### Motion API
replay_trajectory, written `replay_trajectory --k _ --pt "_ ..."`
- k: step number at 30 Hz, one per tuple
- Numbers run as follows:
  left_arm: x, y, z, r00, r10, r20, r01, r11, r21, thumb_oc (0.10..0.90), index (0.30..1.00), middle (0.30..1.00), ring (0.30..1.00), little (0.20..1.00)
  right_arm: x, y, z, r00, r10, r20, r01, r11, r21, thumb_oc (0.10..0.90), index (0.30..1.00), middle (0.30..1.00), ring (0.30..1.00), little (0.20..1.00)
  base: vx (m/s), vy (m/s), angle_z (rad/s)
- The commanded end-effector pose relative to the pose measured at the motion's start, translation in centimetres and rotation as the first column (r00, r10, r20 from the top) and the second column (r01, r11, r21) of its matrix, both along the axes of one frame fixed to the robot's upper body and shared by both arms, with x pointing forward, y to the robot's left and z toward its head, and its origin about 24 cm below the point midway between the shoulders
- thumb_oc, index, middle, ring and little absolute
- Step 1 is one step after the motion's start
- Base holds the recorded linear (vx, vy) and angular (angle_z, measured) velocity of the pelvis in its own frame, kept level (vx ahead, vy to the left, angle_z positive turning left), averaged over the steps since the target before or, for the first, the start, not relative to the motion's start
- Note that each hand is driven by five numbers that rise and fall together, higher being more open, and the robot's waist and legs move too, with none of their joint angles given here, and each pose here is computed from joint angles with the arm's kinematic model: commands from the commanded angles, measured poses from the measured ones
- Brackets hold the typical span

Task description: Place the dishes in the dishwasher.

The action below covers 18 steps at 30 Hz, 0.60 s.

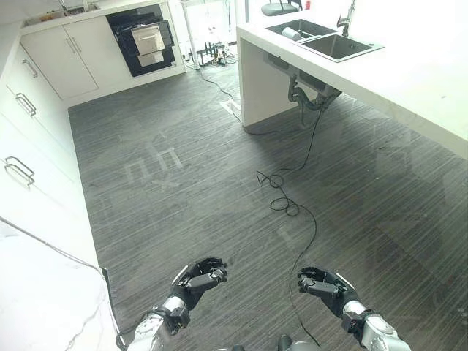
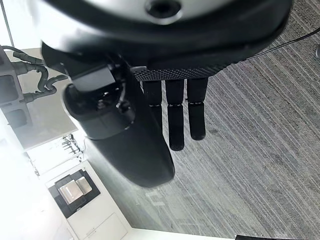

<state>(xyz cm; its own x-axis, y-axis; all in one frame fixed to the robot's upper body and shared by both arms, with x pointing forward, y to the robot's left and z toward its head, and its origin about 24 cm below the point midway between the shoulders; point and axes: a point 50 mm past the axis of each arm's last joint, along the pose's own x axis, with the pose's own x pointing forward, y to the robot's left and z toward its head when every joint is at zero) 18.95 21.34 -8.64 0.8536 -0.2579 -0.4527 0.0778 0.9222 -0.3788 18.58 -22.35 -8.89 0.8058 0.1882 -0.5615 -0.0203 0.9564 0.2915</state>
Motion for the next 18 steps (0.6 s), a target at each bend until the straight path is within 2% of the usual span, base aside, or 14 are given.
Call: replay_trajectory --k 1,3,7,12,15,18 --pt "2.1 0.5 2.0 0.993 -0.05 0.103 0.045 0.997 0.057 0.8 0.9 0.9 0.9 0.9 2.1 -0.8 2.3 0.991 -0.005 0.133 0.005 1.0 -0.001 0.8 0.9 0.9 0.9 0.9 0.04 -0.023 0.01" --pt "1.9 0.7 1.4 0.999 -0.01 0.049 0.006 0.996 0.091 0.8 0.9 0.9 0.9 0.9 1.8 -0.9 2.0 0.993 -0.01 0.114 0.011 1.0 -0.007 0.8 0.9 0.9 0.9 0.9 0.08 -0.061 0.03" --pt "1.3 0.7 -0.1 0.998 -0.017 -0.054 0.028 0.979 0.202 0.8 0.9 0.9 0.9 0.9 1.6 -1.1 1.5 0.996 -0.021 0.085 0.022 1.0 -0.006 0.8 0.9 0.9 0.9 0.9 0.13 -0.112 0.17" --pt "1.6 0.2 -0.5 0.997 -0.032 -0.072 0.046 0.977 0.207 0.8 0.9 0.9 0.9 0.9 1.8 -1.6 1.8 0.996 -0.016 0.084 0.019 0.999 -0.039 0.8 0.9 0.9 0.9 0.9 0.19 -0.044 0.17" --pt "2.7 -0.9 -0.4 0.996 -0.06 -0.068 0.073 0.977 0.2 0.8 0.9 0.9 0.9 0.9 1.6 -2.4 1.6 0.996 -0.033 0.08 0.038 0.998 -0.055 0.8 0.9 0.9 0.9 0.9 0.33 0.195 0.55" --pt "1.8 -0.9 -1.0 0.99 -0.101 -0.101 0.121 0.966 0.227 0.8 0.9 0.9 0.9 0.9 0.6 -2.5 0.8 0.999 -0.037 0.039 0.04 0.997 -0.073 0.8 0.9 0.9 0.9 0.9 0.53 0.264 0.42"
